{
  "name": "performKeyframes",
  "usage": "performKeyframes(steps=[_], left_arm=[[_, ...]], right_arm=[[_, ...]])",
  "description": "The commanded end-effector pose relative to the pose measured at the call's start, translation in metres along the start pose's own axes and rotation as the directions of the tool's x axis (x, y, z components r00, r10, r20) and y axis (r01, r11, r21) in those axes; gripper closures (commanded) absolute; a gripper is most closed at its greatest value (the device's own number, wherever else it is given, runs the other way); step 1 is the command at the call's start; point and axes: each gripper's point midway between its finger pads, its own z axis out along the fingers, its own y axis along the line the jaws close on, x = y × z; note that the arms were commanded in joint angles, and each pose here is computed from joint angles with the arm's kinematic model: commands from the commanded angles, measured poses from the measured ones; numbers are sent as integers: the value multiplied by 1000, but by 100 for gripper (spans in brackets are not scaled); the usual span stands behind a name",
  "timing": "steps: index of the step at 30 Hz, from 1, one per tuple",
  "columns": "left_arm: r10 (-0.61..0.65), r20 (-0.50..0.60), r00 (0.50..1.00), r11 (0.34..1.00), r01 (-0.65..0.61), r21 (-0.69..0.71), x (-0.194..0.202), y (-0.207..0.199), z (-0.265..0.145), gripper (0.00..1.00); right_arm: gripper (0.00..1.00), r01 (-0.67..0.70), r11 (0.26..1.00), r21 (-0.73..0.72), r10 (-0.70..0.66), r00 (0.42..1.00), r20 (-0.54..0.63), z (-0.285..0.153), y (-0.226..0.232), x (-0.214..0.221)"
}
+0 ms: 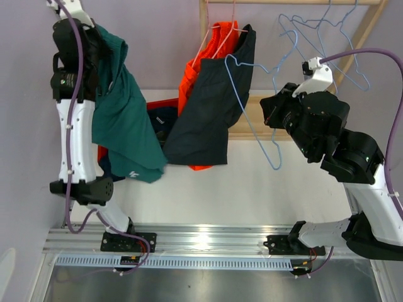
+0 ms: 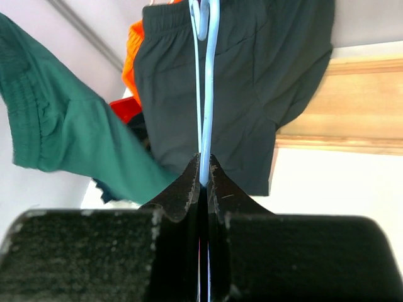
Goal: Remove the shorts from the hanger
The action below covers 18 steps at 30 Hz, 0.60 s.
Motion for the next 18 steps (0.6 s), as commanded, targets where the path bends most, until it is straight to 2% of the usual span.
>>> performKeyframes(steps=[1, 3, 7, 10, 12, 13, 14, 15, 16, 17, 18], left_arm=[[-79, 0, 997, 989, 79, 125, -3, -25, 18, 100], [-85, -5, 996, 987, 85, 140, -1, -30, 27, 100], [-65, -89, 994, 986, 78, 145, 35, -35, 49, 100], [-24, -194, 981, 996, 40, 80, 87, -25, 52, 100], [-33, -202, 979, 998, 44, 48, 99, -17, 46, 98], [-39, -295, 955, 999, 35, -20, 155, -2, 50, 93], [-46, -276, 960, 999, 43, -18, 149, 0, 41, 70], [-52, -284, 957, 999, 51, -12, 156, 0, 39, 53], [-43, -358, 933, 999, 37, -24, 197, 6, 36, 35], [-45, -366, 929, 999, 41, -18, 200, 6, 31, 2], [-56, -398, 916, 998, 51, -22, 214, 6, 27, 1]], right_arm=[[100, -29, 1000, -2, 29, 998, 61, 2, -2, -18], [100, -23, 1000, 15, 22, 998, 54, 10, -7, -13], [100, -26, 999, 22, 25, 999, 44, 20, -14, -8], [100, -36, 999, 17, 35, 998, 46, 30, -20, -11], [100, -42, 999, 15, 41, 998, 51, 38, -23, -14], [100, -46, 999, 14, 45, 997, 59, 40, -24, -19], [100, -52, 999, 14, 51, 996, 68, 44, -28, -25], [100, -42, 999, 15, 41, 997, 70, 49, -30, -27], [100, -41, 999, 9, 40, 995, 93, 49, -29, -38], [100, -37, 999, 23, 35, 994, 107, 53, -36, -47], [100, -18, 999, 37, 14, 995, 94, 65, -39, -46]])
